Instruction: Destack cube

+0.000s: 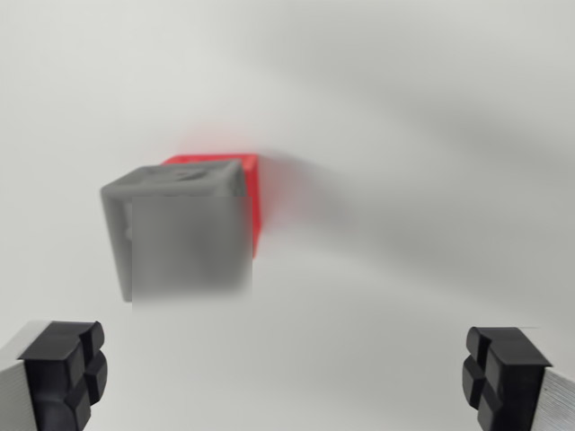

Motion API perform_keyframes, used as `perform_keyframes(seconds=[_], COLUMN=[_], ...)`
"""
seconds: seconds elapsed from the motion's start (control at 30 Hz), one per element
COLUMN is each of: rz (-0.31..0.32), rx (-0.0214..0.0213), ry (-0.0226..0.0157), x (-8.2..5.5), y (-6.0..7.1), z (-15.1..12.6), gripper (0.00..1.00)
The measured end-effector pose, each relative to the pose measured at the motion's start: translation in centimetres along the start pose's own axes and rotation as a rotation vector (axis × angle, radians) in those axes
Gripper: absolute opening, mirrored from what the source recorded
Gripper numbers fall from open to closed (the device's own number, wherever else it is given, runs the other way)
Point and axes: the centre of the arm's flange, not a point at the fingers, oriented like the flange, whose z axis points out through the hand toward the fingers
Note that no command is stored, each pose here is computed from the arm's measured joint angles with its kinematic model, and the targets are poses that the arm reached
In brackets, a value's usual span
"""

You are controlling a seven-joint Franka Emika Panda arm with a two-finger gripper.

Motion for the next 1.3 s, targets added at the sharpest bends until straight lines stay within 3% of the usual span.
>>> perform_keyframes(seconds=[0.4, 0.47, 0.53, 0.7, 0.97, 1.3], rz=[-0.084, -0.089, -0.09, -0.087, -0.087, -0.086], rx=[-0.0034, -0.0014, -0.0016, -0.0059, -0.0045, -0.0054], ry=[-0.0012, 0.0014, 0.0014, -0.0043, -0.0017, -0.0031], x=[-3.9, -4.2, -4.1, -4.0, -4.0, -4.0], y=[-2.4, -2.6, -2.6, -2.5, -2.4, -2.3], z=[2.3, 2.6, 3.5, 6.0, 8.9, 11.9], gripper=[1.0, 1.0, 1.0, 1.0, 1.0, 1.0])
